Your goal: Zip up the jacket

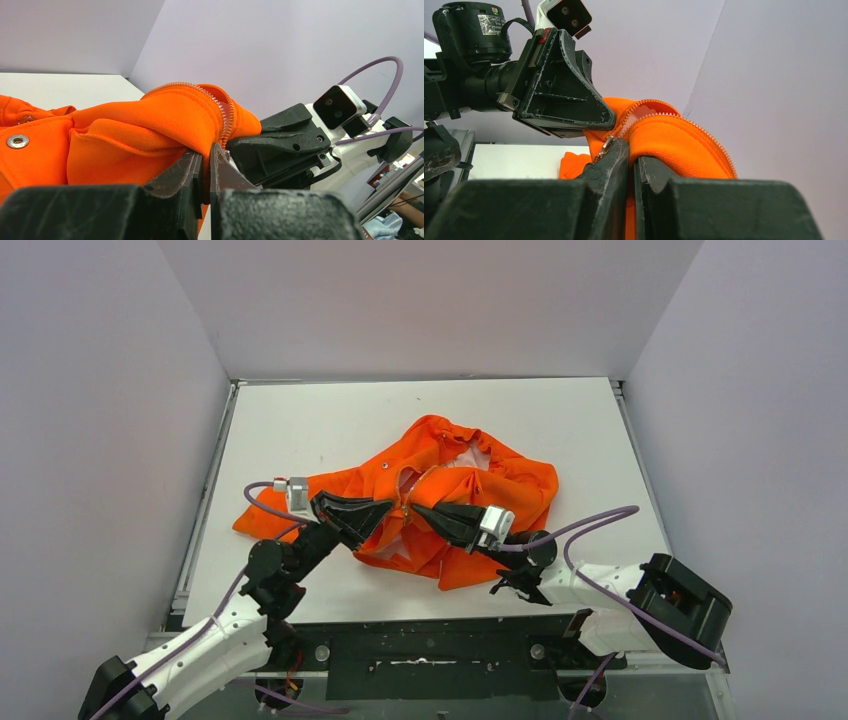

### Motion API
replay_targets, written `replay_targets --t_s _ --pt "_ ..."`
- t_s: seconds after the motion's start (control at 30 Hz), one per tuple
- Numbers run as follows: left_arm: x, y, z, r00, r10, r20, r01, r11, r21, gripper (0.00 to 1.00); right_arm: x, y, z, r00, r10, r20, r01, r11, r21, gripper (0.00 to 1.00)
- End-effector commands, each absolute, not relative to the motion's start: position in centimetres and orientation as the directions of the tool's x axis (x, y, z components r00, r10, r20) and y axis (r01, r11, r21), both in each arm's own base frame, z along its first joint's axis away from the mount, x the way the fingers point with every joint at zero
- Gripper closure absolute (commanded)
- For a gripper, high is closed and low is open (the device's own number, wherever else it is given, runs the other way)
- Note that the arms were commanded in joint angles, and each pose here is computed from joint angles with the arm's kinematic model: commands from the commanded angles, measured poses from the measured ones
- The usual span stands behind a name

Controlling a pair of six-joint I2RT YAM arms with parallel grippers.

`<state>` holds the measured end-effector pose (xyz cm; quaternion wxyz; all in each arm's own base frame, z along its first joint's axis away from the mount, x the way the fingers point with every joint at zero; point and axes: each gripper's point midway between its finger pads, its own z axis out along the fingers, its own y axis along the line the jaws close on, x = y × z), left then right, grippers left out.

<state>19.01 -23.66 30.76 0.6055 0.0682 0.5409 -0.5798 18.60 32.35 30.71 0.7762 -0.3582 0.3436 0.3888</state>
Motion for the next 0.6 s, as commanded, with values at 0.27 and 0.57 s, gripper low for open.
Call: replay_targets --t_s 0.27,0.57 --pt "18.33 -22.67 33.75 -0.169 -0.685 -0.709 0.818 0.303 -0.488 1.00 18.01 31.67 34.64 0.531 0.427 -0.732 -0.818 0.486 -0.309 1.00" --pt "18.46 -22.88 33.56 -0.176 -0.678 -0.714 0.815 0.307 -0.492 1.00 18.23 31.97 34.58 0.534 0.413 -0.738 -0.811 0.496 -0.309 1.00"
